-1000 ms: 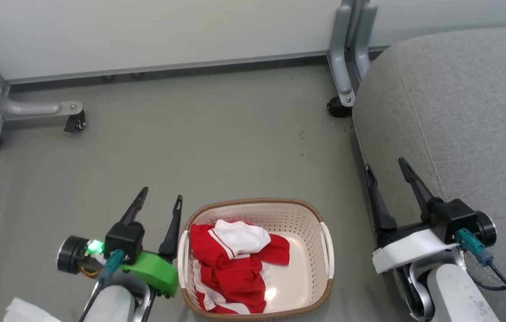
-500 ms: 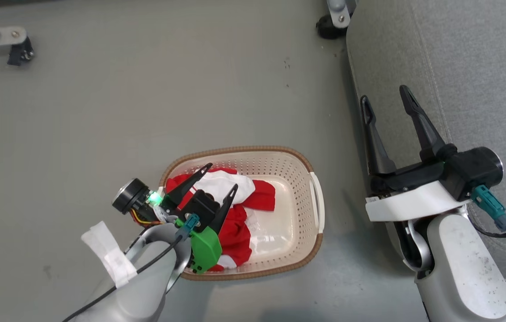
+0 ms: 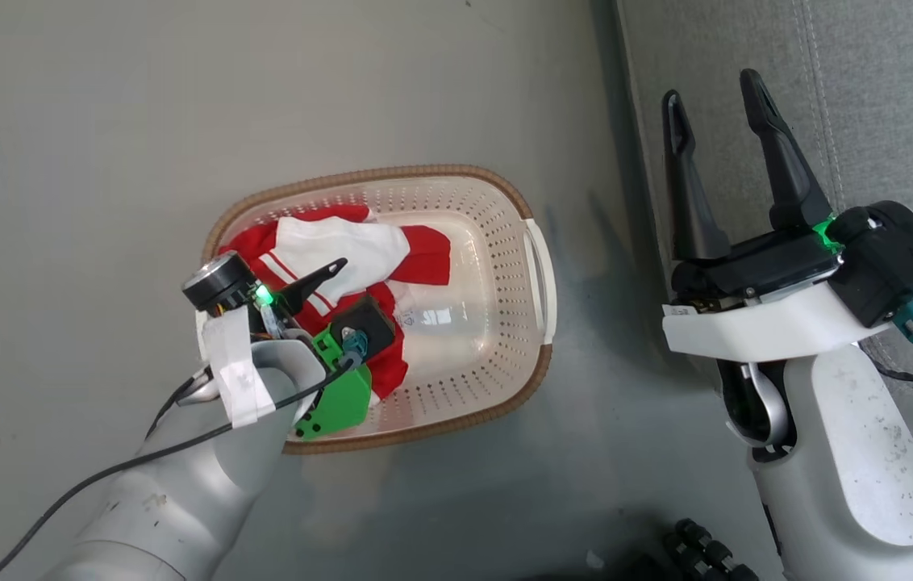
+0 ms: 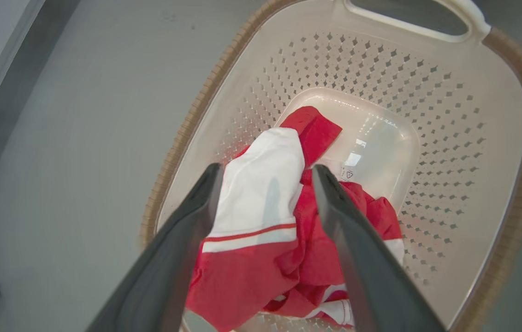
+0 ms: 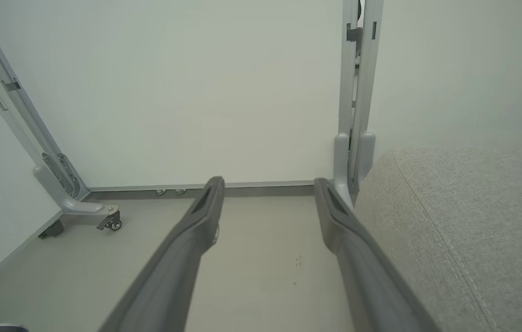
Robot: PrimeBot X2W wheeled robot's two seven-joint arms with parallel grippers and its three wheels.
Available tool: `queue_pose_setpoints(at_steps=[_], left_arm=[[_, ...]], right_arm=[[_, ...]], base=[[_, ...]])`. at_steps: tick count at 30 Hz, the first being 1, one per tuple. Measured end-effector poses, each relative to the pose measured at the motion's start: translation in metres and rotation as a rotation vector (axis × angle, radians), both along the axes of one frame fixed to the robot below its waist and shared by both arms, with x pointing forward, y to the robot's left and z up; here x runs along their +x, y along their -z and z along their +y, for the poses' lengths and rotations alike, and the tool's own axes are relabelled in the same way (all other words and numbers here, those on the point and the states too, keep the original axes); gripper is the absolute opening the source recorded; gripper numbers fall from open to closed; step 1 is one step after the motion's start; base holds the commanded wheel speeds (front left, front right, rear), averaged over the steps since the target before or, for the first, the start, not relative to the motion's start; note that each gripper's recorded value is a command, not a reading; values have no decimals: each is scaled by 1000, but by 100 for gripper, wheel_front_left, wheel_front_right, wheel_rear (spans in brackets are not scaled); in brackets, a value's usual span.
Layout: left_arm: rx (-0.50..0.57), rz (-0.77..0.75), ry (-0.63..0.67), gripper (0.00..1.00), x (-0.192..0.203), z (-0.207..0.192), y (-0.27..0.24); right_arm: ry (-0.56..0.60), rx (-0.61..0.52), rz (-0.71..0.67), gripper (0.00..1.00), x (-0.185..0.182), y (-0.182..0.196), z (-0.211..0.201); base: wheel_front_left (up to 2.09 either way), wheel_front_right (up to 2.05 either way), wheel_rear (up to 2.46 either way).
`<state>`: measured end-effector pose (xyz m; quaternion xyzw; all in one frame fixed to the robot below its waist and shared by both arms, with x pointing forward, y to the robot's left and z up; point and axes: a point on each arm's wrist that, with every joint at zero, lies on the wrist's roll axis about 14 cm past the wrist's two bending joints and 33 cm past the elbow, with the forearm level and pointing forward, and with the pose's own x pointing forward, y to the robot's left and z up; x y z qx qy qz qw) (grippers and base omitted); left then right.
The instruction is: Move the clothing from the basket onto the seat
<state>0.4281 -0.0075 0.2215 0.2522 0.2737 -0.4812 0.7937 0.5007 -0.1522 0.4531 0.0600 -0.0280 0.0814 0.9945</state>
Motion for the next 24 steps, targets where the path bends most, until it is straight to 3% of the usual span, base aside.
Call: queue_pose_setpoints(at_steps=[12, 23, 24], left_arm=[[173, 120, 63, 100, -2, 12, 90], [288, 162, 111, 100, 0, 18, 136], [301, 168, 111, 96, 0, 20, 139]], right_arm=[[39, 8, 119, 100, 5, 57, -18], [59, 2, 199, 100, 2, 91, -28], [61, 4, 204, 100, 1, 92, -28]], base=[[0, 0, 0], [0, 0, 0], [0, 0, 0]])
